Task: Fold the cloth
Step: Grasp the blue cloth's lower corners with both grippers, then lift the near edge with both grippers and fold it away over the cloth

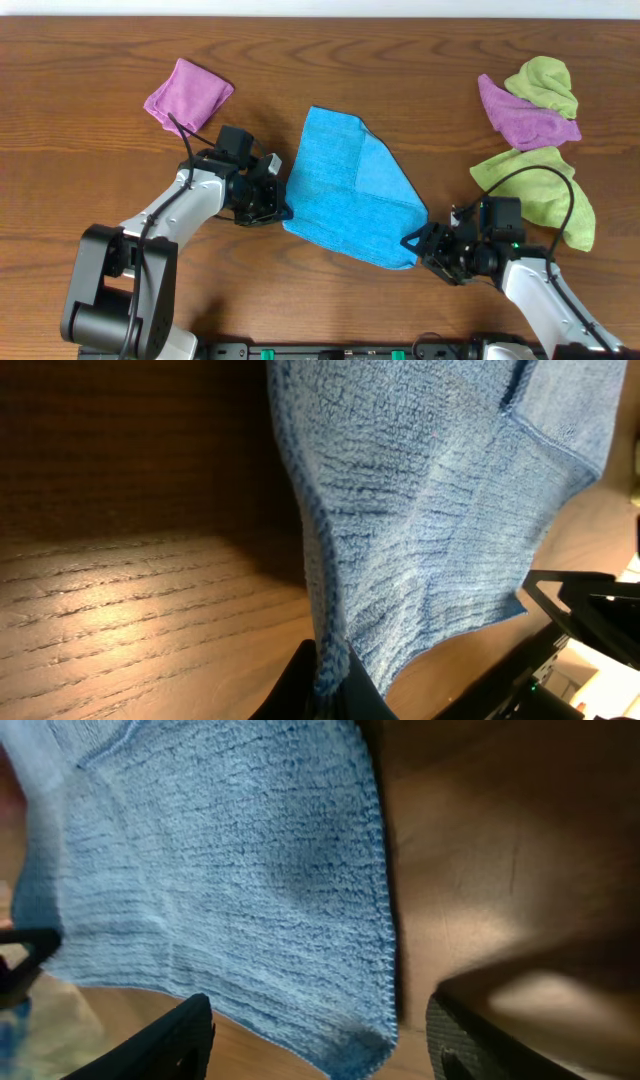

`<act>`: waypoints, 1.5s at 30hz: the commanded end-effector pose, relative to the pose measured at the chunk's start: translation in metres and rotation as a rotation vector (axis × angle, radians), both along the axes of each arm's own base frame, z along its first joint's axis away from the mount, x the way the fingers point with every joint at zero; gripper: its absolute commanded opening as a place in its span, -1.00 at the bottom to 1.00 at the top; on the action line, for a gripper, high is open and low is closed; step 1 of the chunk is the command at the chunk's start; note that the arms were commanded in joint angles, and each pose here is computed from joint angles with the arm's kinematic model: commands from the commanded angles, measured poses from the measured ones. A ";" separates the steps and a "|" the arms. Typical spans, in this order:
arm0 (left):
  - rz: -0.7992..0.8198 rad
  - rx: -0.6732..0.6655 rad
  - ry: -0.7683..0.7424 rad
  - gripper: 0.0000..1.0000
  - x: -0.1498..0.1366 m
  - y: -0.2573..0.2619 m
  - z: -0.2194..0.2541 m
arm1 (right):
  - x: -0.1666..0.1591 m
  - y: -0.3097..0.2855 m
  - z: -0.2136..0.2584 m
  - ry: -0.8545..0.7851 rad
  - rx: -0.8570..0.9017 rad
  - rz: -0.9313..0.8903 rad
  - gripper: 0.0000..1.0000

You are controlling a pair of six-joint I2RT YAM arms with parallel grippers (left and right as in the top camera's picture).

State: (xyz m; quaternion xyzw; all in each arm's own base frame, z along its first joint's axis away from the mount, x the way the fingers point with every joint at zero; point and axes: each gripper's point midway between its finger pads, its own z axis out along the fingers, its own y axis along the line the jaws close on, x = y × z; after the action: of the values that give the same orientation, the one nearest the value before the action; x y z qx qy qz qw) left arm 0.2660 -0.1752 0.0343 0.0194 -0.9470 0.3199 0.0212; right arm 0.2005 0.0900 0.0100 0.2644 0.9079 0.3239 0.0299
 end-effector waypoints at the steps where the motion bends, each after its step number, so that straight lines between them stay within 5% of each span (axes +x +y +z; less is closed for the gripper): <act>1: -0.020 -0.027 -0.018 -0.88 -0.001 -0.003 0.007 | -0.026 -0.001 -0.021 0.124 -0.025 -0.038 0.37; 15: -0.027 -0.069 -0.003 -0.88 -0.004 -0.008 0.011 | -0.028 0.022 -0.020 0.138 -0.021 -0.002 0.21; 18: -0.028 -0.077 0.000 -0.88 -0.005 -0.009 0.012 | -0.023 0.020 -0.021 0.109 -0.048 0.002 -0.09; 23: -0.033 -0.110 0.010 -0.88 -0.007 -0.014 0.016 | 0.000 0.013 -0.020 -0.002 -0.099 -0.007 -0.97; 27: -0.034 -0.110 0.017 -0.88 -0.008 -0.013 0.016 | 0.046 0.016 0.003 -0.209 -0.083 -0.027 -0.98; 37: -0.045 -0.222 0.010 -0.88 -0.006 -0.027 0.031 | 0.110 0.009 0.060 -0.425 -0.152 -0.029 -0.97; 45: 0.125 -0.296 -0.307 -0.88 0.093 -0.043 0.081 | 0.181 0.001 0.139 -0.647 -0.222 -0.080 -0.97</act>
State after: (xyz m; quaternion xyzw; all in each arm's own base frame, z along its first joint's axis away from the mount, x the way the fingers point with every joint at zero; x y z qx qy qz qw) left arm 0.3271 -0.2157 0.0852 -0.0038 -0.8892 0.4480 -0.0927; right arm 0.3542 0.0994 0.1230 0.1904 0.8777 0.3099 0.3121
